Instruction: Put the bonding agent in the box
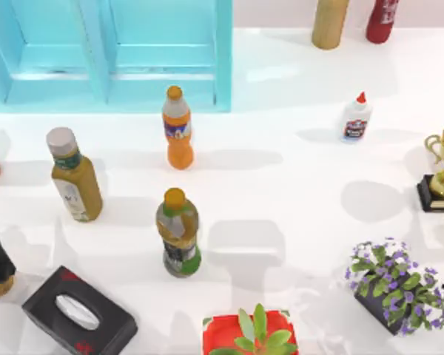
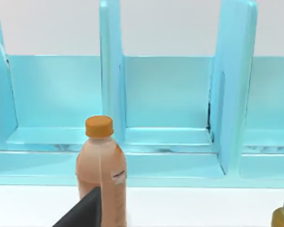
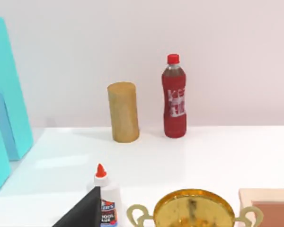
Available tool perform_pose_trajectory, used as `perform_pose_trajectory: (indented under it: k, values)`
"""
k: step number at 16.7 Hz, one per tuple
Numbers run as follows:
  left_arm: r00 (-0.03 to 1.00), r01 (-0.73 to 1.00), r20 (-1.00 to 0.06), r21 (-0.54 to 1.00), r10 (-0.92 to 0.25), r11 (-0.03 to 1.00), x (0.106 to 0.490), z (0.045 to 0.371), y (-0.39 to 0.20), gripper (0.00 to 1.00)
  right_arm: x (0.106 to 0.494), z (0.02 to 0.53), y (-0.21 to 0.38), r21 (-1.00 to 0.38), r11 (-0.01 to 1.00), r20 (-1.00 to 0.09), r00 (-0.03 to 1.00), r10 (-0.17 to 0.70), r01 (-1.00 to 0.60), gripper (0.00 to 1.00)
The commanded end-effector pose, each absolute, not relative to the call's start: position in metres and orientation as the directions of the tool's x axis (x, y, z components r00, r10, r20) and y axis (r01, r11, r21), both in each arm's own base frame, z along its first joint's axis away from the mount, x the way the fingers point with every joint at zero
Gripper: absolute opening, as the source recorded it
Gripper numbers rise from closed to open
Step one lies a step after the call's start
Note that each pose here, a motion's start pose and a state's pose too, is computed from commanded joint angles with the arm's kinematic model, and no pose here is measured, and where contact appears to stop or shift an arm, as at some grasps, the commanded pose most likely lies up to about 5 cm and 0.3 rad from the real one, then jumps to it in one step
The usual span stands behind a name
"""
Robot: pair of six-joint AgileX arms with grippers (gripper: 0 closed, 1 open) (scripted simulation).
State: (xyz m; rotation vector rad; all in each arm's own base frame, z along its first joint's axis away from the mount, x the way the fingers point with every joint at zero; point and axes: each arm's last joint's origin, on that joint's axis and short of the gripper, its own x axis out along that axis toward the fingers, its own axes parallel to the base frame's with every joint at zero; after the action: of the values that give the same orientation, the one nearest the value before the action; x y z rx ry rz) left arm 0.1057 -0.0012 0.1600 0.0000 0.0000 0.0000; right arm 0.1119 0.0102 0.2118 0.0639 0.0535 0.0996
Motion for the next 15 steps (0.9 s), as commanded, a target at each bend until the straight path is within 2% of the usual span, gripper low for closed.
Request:
perform_pose_trajectory:
  k: [3, 7, 9, 12, 15]
  values:
    - [1.000, 0.000, 0.000, 0.000, 0.000, 1.000, 0.106, 0.160, -0.001, 1.00, 0.134, 0.259, 0.023, 0.120, 0.980, -0.122, 0.978, 0.171, -0.156, 1.00]
    - [1.000, 0.000, 0.000, 0.000, 0.000, 1.000, 0.106, 0.160, -0.001, 1.00, 0.203, 0.298, 0.057, 0.172, 0.970, -0.304, 0.927, 0.220, -0.174, 1.00]
    - [1.000, 0.000, 0.000, 0.000, 0.000, 1.000, 0.106, 0.160, -0.001, 1.00, 0.247, 0.295, 0.079, 0.175, 0.972, -0.416, 0.884, 0.215, -0.154, 1.00]
    - [1.000, 0.000, 0.000, 0.000, 0.000, 1.000, 0.106, 0.160, -0.001, 1.00, 0.307, 0.265, 0.112, 0.144, 0.984, -0.571, 0.804, 0.168, -0.103, 1.00]
    - [1.000, 0.000, 0.000, 0.000, 0.000, 1.000, 0.106, 0.160, -0.001, 1.00, 0.346, 0.224, 0.133, 0.085, 0.995, -0.680, 0.727, 0.094, -0.049, 1.00]
